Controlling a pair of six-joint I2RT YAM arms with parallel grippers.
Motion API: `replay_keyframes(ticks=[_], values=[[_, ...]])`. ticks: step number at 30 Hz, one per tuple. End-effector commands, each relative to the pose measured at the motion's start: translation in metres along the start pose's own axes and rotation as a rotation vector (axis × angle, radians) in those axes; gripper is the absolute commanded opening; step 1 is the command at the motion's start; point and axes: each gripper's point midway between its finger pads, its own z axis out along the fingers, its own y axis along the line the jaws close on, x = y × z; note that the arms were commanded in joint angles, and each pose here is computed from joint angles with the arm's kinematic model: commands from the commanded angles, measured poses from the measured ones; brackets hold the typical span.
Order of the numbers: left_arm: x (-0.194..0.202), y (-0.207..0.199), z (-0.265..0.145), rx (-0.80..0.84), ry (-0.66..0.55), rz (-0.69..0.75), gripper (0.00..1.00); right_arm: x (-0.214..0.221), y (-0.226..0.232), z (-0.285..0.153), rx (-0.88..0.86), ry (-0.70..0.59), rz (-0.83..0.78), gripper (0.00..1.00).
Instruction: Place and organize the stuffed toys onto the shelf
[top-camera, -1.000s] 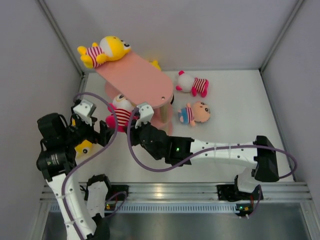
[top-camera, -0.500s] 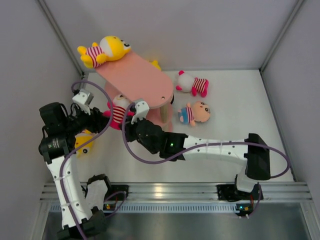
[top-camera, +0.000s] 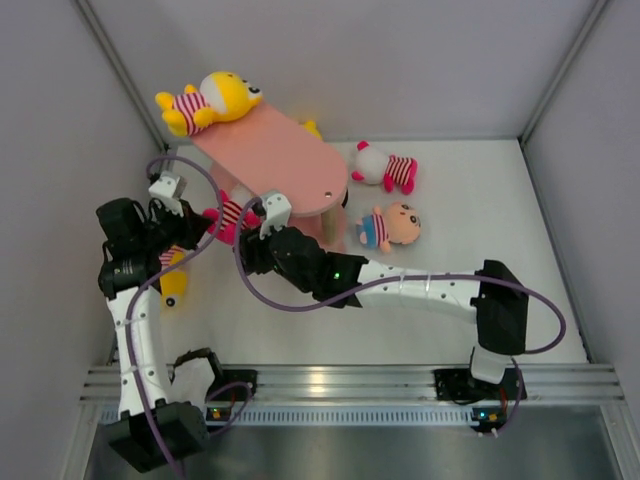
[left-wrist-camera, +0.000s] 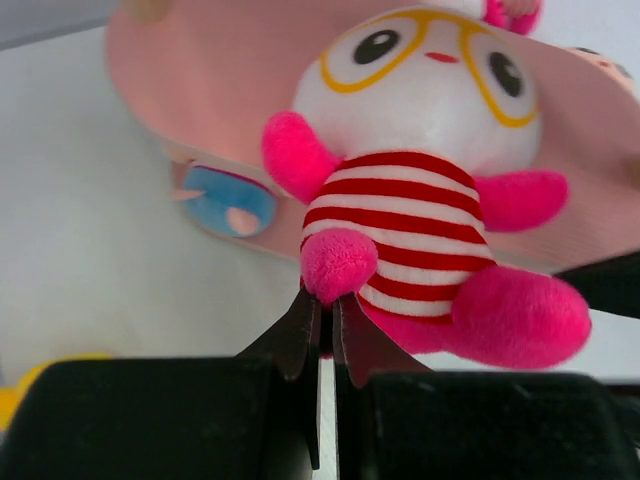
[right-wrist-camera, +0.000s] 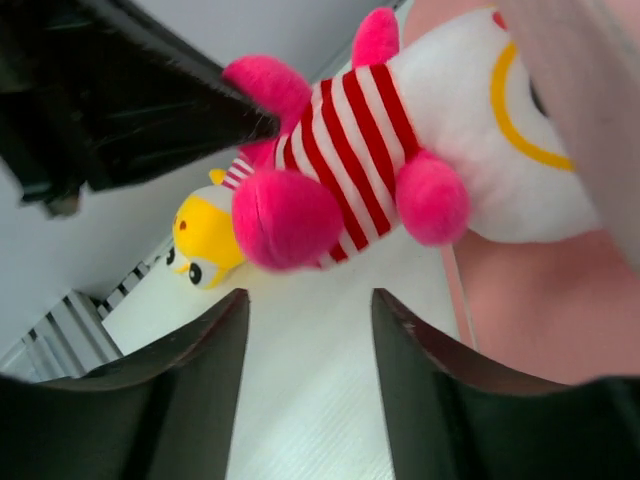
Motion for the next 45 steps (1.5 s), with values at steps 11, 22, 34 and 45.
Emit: replay_keyframes(ticks=[11, 22, 34, 45], values=[[-0.057, 0.087, 0.034, -0.248, -0.278, 0.032, 0.0, -0.058, 0.021, -0.07, -0.223, -0.093, -0.065, 0.56], [-0.064, 0.091, 0.072, -0.104, -0.239, 0.066, 0.0, -0.072, 0.014, -0.122, -0.308, -0.123, -0.163, 0.57], [-0.066, 0.089, 0.095, -0.078, -0.215, 0.075, 0.0, -0.084, 0.003, -0.146, -0.313, -0.163, -0.14, 0.57], [-0.071, 0.089, 0.075, -0.172, -0.228, 0.125, 0.52, -0.096, -0.038, -0.183, -0.212, -0.152, -0.107, 0.59]])
